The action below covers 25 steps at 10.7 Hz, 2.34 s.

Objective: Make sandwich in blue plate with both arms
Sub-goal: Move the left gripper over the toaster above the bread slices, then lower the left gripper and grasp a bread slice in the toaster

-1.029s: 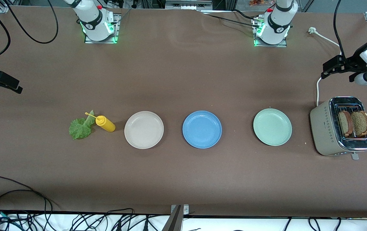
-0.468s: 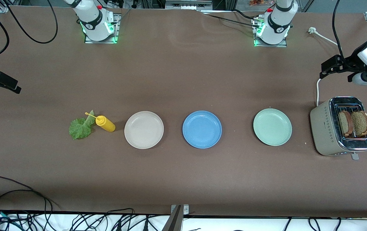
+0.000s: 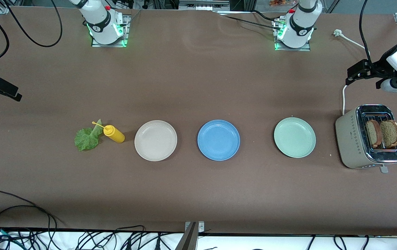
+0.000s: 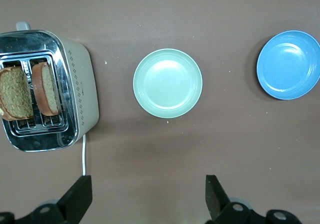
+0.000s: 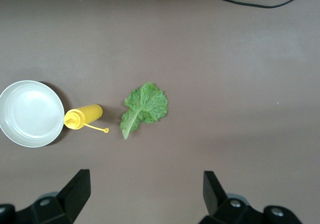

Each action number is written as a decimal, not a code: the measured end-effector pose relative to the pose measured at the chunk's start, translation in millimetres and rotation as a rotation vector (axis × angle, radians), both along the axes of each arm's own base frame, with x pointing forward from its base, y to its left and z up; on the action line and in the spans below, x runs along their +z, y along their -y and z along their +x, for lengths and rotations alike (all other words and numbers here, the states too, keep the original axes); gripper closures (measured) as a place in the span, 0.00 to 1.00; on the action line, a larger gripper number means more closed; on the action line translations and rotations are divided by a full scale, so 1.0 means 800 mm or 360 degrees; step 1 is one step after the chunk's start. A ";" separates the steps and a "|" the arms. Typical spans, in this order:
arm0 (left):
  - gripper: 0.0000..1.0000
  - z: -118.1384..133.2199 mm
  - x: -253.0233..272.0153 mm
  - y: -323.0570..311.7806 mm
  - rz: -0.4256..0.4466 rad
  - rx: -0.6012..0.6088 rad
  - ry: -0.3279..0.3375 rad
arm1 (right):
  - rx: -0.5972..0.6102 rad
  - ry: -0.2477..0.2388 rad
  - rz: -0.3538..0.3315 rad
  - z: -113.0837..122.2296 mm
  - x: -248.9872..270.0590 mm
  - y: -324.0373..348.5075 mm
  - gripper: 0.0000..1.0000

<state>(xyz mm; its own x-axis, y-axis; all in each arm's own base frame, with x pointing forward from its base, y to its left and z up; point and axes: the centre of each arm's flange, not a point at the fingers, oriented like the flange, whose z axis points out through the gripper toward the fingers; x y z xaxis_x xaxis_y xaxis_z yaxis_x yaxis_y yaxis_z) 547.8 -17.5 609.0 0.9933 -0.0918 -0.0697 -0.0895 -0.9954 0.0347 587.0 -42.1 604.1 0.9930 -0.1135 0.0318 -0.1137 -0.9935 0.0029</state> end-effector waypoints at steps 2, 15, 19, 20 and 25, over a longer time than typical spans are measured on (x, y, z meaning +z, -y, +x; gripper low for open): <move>0.00 0.001 -0.002 -0.002 0.0000 0.0004 -0.0005 | 0.0001 0.0000 0.0000 0.000 0.000 0.000 0.00; 0.00 0.078 -0.142 -0.179 0.0175 0.0235 -0.0017 | 0.0000 0.0004 0.0000 -0.001 0.002 0.000 0.00; 0.00 0.111 -0.227 -0.188 0.0229 0.0191 -0.0052 | 0.0005 0.0006 0.0000 -0.001 0.002 -0.002 0.00; 0.00 0.115 -0.248 -0.190 0.0234 0.0184 -0.0076 | 0.0005 0.0005 0.0000 -0.001 0.002 -0.002 0.00; 0.03 0.114 -0.290 -0.214 0.0214 0.0146 -0.0153 | 0.0007 0.0006 0.0001 -0.001 0.003 -0.003 0.00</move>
